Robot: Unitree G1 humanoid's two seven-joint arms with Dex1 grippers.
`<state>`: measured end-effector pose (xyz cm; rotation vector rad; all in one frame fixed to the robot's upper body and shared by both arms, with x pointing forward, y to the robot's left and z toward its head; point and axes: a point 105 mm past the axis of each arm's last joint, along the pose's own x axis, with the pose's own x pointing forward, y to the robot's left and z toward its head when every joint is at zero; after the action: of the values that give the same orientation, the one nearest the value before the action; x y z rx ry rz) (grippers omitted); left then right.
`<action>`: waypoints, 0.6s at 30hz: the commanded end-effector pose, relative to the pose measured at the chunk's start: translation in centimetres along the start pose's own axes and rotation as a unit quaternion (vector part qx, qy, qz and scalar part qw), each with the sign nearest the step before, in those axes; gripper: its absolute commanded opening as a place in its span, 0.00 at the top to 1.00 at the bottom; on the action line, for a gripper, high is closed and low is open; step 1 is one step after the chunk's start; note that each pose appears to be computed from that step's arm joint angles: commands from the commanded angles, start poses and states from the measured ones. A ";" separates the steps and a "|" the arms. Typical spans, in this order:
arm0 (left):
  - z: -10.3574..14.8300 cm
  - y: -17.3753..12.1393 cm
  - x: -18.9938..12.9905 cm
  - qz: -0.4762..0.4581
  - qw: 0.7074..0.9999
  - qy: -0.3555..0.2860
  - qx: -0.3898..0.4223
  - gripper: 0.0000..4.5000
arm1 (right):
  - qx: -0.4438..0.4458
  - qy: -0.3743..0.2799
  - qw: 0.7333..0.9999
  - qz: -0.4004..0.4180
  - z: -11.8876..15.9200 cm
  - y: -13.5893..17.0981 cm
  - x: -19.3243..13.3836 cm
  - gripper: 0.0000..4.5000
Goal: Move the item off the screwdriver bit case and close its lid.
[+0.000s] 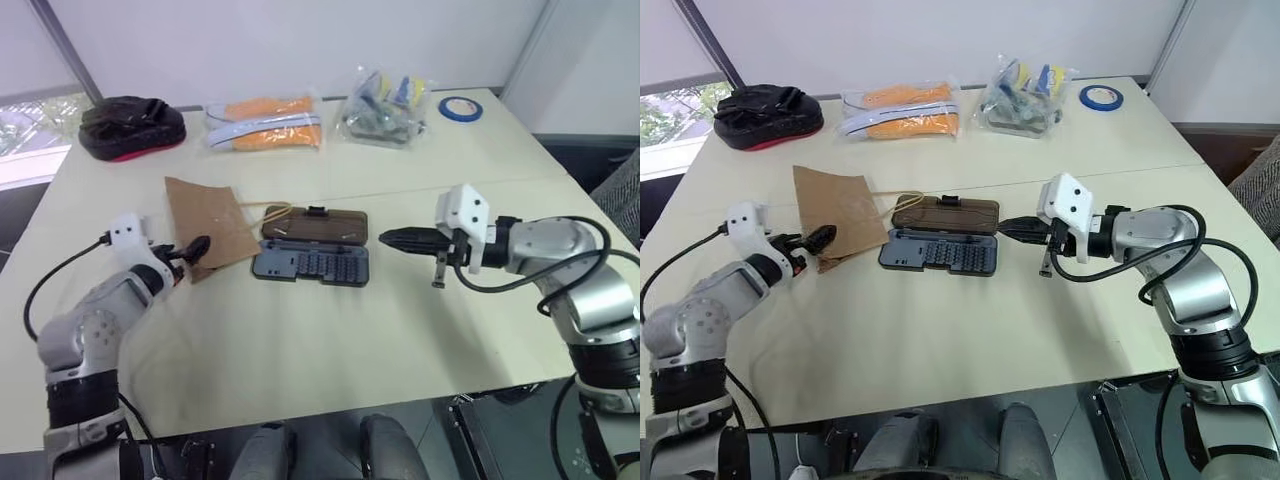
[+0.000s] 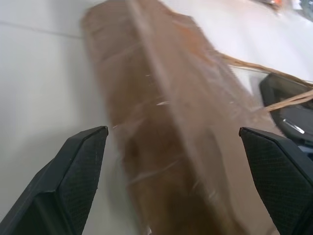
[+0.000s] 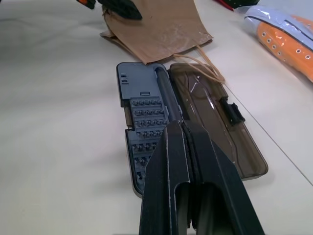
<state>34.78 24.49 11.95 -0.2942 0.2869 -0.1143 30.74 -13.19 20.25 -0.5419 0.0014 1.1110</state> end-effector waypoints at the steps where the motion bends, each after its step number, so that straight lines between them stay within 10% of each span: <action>1: 0.9 -1.0 0.5 -0.016 1.000 -0.018 0.017 0.00 | -0.022 -0.012 1.000 -0.006 1.1 0.0 -0.1 1.00; 7: 0.2 -0.8 1.2 -0.005 1.000 -0.006 0.011 0.18 | -0.024 -0.008 1.000 -0.013 0.9 0.0 -0.3 1.00; 14: 0.2 -0.7 1.3 0.004 1.000 -0.011 -0.002 0.96 | -0.023 -0.008 1.000 -0.014 0.8 -0.1 -0.2 1.00; 18: 0.4 -0.3 1.1 0.022 1.000 -0.020 -0.009 0.99 | -0.022 -0.009 1.000 -0.012 0.8 0.0 -0.1 1.00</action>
<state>35.74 23.37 10.52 -0.3139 0.3192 -0.0927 30.81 -13.37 19.92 -0.5432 0.0087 1.0905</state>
